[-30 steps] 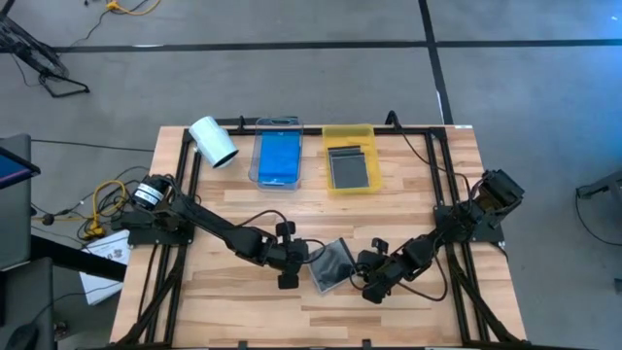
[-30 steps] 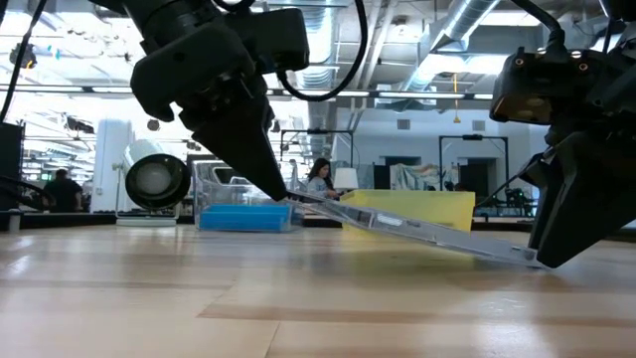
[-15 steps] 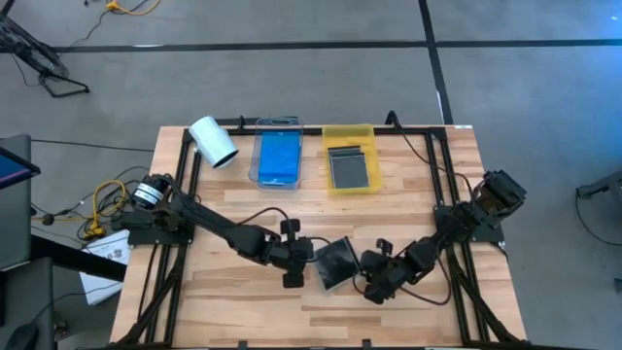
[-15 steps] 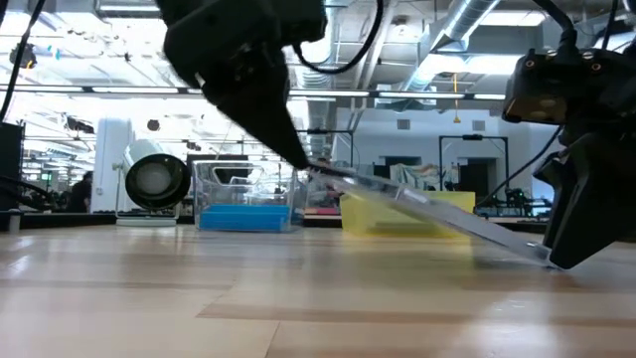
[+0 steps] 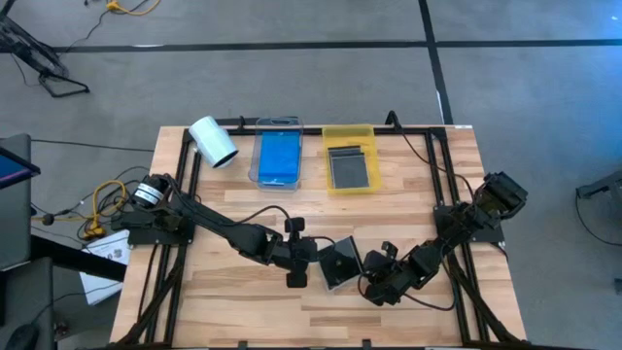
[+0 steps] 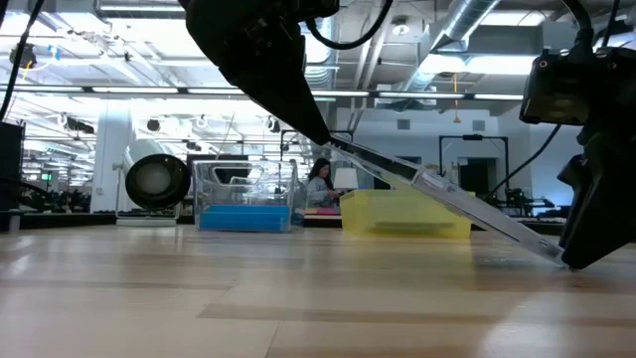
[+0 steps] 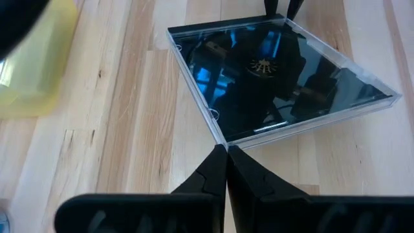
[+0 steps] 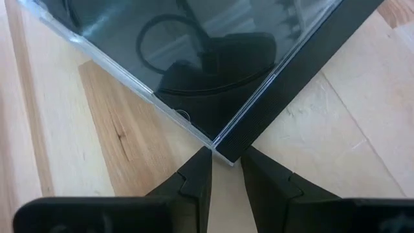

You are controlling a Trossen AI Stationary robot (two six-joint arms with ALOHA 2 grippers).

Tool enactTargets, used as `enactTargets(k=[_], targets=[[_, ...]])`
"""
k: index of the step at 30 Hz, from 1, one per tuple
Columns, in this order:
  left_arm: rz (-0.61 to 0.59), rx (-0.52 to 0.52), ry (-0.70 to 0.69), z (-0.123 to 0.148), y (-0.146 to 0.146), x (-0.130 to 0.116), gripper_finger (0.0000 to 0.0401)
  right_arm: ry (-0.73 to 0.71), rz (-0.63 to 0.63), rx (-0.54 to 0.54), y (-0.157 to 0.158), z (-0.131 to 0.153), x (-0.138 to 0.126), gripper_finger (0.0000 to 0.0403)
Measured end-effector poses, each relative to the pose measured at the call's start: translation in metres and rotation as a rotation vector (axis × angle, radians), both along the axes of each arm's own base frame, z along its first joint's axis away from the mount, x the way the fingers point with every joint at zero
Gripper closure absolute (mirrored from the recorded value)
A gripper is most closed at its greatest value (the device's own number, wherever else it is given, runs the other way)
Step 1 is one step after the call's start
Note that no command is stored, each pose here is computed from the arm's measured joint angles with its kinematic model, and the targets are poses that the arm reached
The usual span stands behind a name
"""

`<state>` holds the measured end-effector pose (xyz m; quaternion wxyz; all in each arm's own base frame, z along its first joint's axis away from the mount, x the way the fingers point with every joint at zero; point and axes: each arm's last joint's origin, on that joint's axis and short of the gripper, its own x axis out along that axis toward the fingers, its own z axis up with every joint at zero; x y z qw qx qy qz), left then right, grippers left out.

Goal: Pick & place jewel cases by type
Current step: Put the black CD case into the yellow bin

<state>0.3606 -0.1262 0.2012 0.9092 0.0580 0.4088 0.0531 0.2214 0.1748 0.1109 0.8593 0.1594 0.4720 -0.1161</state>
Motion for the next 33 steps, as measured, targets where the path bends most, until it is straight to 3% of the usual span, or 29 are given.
enactTargets(k=[33], targets=[[-0.025, 0.029, 0.018, -0.0016, -0.0003, -0.0013, 0.0401, 0.04, -0.012, 0.038, 0.0075, -0.0013, -0.0098, 0.0324]])
